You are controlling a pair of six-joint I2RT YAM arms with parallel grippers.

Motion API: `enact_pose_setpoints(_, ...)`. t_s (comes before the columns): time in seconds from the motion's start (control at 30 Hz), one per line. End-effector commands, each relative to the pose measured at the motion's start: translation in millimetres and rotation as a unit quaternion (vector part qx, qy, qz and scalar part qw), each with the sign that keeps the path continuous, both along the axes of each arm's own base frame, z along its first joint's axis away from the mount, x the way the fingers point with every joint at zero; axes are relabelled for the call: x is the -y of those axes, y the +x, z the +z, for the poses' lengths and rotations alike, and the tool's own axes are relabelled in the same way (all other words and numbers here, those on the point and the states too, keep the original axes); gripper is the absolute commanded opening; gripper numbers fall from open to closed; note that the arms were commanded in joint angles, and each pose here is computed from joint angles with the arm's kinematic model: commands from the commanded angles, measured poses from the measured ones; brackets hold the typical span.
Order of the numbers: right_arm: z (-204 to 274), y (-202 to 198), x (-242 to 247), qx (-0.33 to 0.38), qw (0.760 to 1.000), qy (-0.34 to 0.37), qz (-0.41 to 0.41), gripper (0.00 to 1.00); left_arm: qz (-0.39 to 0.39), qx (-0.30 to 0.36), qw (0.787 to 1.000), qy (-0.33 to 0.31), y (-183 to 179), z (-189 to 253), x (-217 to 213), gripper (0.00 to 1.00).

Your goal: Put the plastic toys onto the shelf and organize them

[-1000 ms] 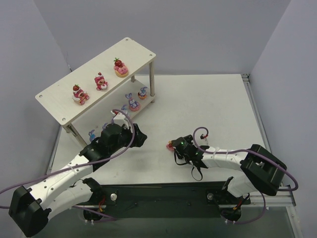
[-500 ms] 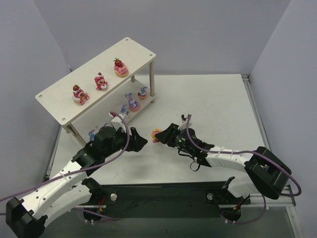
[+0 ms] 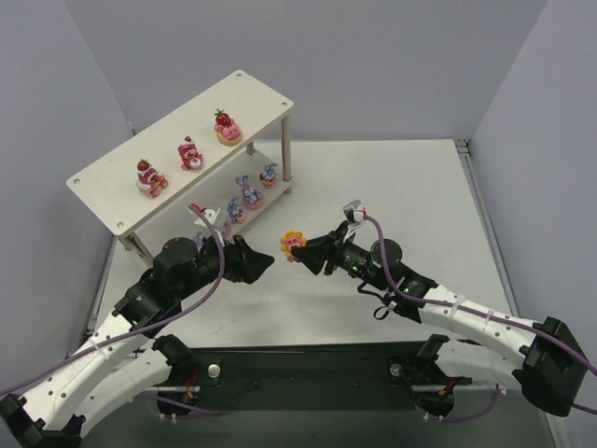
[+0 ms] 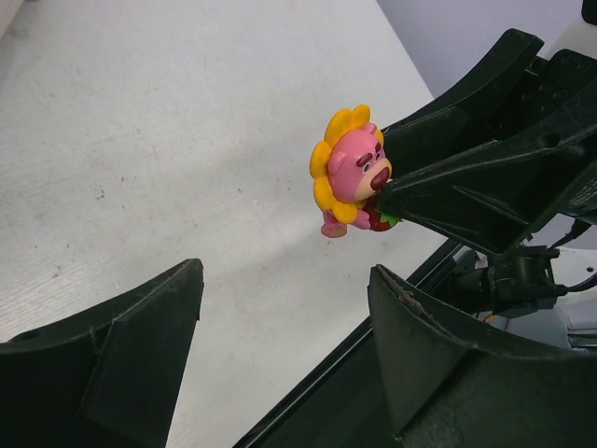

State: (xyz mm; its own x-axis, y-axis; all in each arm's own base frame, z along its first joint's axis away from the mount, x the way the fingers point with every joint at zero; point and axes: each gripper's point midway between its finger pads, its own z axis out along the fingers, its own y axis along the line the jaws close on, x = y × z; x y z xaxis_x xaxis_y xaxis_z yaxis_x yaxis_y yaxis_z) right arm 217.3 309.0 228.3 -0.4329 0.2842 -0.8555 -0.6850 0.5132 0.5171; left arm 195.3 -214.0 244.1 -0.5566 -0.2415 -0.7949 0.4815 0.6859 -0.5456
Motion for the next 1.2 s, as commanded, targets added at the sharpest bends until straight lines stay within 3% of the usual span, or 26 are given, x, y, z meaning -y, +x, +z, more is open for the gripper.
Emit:
enact_pose_setpoints(0.0, 62.0, -10.7, -2.9, 0.103, 0.994, 0.031, 0.037, 0.00, 0.001, 0.037, 0.999, -0.020, -2.9, 35.8, -5.0, 0.81)
enact_pose_setpoints(0.43, 79.9, -59.8, -11.5, 0.141, 0.978, 0.049, 0.144, 0.00, -0.098, 0.039, 0.989, -0.103, -25.6, 61.8, 27.0, 0.85)
enact_pose_setpoints(0.57, 81.2, -62.0, -13.9, 0.144, 0.977, 0.054, 0.151, 0.00, -0.089, 0.031, 0.989, -0.117, -20.3, 60.5, 30.3, 0.83)
enact_pose_setpoints(0.8, 82.2, -62.4, -15.4, 0.147, 0.975, 0.061, 0.154, 0.00, -0.099, 0.016, 0.987, -0.127, -17.9, 54.0, 38.6, 0.76)
enact_pose_setpoints(1.0, 81.4, -61.6, -17.4, 0.145, 0.975, 0.061, 0.155, 0.00, -0.106, 0.010, 0.986, -0.132, -19.9, 53.1, 40.9, 0.63)
enact_pose_setpoints(1.17, 79.5, -59.0, -19.3, 0.141, 0.976, 0.059, 0.153, 0.00, -0.114, 0.018, 0.984, -0.139, -19.0, 57.3, 44.5, 0.62)
